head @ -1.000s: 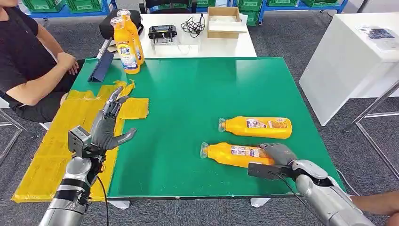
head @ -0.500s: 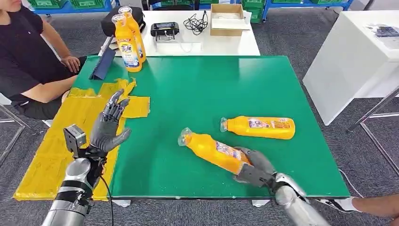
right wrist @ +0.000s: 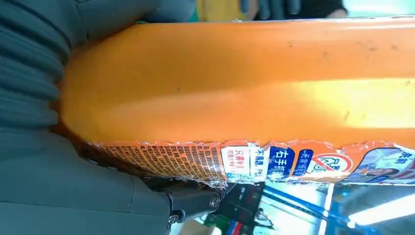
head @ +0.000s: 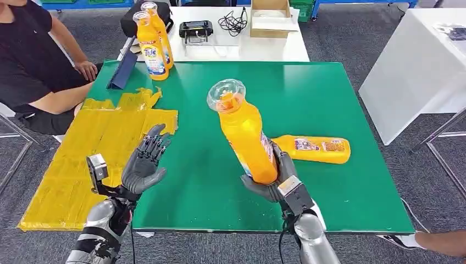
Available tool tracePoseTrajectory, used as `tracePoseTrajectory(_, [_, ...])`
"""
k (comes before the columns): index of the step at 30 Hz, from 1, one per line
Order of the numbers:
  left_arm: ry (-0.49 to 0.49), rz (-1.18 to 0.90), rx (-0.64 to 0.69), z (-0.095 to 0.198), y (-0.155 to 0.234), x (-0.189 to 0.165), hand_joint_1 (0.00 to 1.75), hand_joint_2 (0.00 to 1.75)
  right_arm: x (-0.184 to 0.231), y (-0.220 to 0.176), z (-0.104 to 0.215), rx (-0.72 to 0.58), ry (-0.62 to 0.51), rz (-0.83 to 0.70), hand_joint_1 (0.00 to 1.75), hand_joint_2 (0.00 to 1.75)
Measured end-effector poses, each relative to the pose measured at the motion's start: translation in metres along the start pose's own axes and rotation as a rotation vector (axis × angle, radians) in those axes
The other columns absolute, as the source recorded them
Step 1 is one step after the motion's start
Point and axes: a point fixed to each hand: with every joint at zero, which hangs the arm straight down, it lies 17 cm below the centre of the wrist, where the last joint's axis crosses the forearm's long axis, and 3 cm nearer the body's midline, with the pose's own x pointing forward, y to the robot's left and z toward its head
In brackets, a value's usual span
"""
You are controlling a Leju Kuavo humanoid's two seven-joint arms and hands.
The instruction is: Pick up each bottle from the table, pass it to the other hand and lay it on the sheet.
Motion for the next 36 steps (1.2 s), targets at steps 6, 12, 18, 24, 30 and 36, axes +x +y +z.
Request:
tracePoseTrajectory(6, [-0.028,0.038,0.014,0.010,-0.004,0.002,1.75,0.00,0.010,0.005,0.008,-0.018,-0.025,-0.015,1.75,1.75])
tracePoseTrajectory(12, [-0.028,0.032,0.022,0.016,-0.008,0.001,1.75,0.00,0.014,0.007,0.017,-0.029,-0.034,-0.020,1.75,1.75])
tracePoseTrajectory(18, [-0.029,0.034,0.029,0.016,-0.008,0.000,1.75,0.00,0.015,0.005,0.020,-0.035,-0.036,-0.021,1.75,1.75])
tracePoseTrajectory(24, [-0.039,0.027,0.033,0.012,-0.005,0.004,0.00,0.00,0.021,0.004,0.012,-0.025,-0.058,-0.036,1.75,1.75])
tracePoseTrajectory(30, [-0.037,-0.008,0.053,0.010,-0.001,0.005,0.00,0.00,0.022,0.003,0.009,-0.022,-0.058,-0.030,1.75,1.75])
tracePoseTrajectory(36, [-0.061,0.008,0.044,0.006,-0.007,0.012,0.00,1.75,0.021,0.003,0.009,-0.022,-0.053,-0.030,1.75,1.75])
